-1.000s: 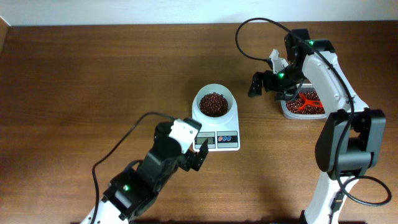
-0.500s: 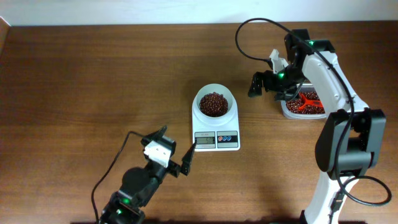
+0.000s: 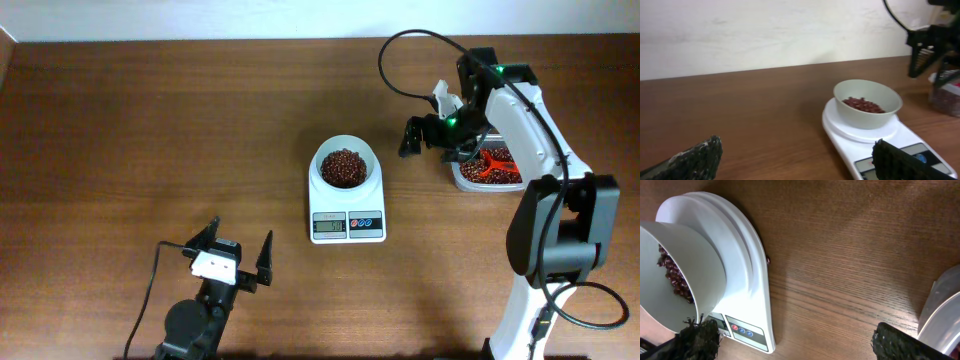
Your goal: Scoop item into bowl and weigh 50g on scale
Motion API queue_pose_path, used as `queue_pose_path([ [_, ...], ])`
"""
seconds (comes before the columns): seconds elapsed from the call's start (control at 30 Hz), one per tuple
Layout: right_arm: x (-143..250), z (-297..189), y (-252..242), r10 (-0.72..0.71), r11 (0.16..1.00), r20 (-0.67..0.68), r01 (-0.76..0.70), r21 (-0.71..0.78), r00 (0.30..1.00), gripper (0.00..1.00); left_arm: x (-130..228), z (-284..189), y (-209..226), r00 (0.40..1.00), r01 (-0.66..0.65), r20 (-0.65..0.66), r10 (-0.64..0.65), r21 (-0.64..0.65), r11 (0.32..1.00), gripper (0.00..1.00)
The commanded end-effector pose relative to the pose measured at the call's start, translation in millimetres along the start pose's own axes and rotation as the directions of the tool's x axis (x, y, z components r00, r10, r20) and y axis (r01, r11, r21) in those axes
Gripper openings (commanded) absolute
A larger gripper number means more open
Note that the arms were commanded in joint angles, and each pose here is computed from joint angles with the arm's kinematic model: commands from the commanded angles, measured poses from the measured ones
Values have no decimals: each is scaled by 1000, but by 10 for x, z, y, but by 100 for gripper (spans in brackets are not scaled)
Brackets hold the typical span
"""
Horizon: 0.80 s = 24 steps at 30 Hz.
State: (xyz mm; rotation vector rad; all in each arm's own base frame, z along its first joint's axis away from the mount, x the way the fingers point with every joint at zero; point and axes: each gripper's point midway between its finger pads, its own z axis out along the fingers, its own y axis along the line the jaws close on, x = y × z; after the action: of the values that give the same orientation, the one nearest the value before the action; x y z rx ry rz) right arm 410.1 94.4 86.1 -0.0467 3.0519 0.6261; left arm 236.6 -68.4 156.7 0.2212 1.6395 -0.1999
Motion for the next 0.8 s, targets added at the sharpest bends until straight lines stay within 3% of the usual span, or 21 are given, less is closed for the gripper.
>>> queue_pose_path([
  [0.0,13,24,-2,-3,1000,-8,3,-5,1000,99,5,-11,213,994,-106,-9,105,-87,991,99],
  [0.1,12,24,-2,-3,1000,-7,3,-5,1000,99,8,-34,412,995,-100,-18,98,-171,980,99],
  [0.3,13,24,-2,-3,1000,-8,3,-5,1000,99,7,-40,447,995,-98,-19,96,-187,977,99],
  [0.5,13,24,-2,-3,1000,-8,3,-5,1000,99,5,-82,649,998,60,17,-57,-275,960,99],
  [0.77,12,24,-2,-3,1000,-7,3,-5,1000,99,0,-101,720,998,69,23,-66,-300,951,99],
])
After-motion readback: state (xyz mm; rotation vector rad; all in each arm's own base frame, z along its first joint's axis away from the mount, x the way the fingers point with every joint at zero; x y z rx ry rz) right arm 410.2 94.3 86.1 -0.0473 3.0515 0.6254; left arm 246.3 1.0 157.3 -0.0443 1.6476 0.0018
